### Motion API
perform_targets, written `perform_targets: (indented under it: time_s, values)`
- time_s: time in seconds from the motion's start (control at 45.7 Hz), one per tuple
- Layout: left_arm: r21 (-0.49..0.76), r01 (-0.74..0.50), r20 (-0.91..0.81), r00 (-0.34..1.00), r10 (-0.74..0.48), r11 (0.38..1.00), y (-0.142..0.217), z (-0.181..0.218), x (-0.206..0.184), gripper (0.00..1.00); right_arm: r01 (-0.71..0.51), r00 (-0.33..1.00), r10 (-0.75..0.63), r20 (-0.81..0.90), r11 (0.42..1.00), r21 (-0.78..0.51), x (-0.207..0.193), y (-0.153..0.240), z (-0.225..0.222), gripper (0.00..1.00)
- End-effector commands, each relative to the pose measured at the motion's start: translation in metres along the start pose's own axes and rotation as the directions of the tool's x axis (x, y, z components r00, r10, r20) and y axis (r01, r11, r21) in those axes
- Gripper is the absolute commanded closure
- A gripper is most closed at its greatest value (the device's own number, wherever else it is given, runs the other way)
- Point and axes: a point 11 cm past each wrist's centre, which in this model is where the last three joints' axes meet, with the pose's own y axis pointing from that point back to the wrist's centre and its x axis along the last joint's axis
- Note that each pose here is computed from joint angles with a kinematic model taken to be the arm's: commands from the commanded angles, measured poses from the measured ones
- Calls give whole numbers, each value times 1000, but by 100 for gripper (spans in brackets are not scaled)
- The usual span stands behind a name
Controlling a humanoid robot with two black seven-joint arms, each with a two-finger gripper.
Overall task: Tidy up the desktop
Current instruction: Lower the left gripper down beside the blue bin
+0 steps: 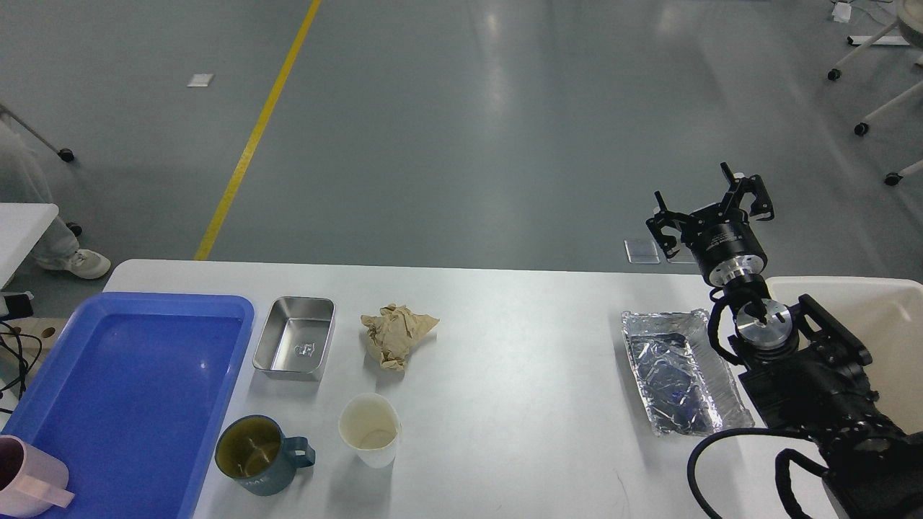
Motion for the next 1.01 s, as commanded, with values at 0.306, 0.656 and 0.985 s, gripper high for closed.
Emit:
perform_targets:
  time_s: [0.306, 0.656, 0.985]
  values:
    - [-24, 219, -20, 975, -220, 975, 24, 24, 0, 7, -10, 1000, 10, -1, 1000, -3, 5, 3, 1, 0]
    - [54, 233, 6, 972, -233, 971, 16, 24, 5, 4, -8, 1000, 8, -1, 1000, -4, 5, 3, 1, 0]
    - [-9, 232, -62, 971, -232, 973, -47, 3, -21, 5, -7, 1000, 7, 2, 1000, -7, 5, 3, 3, 0]
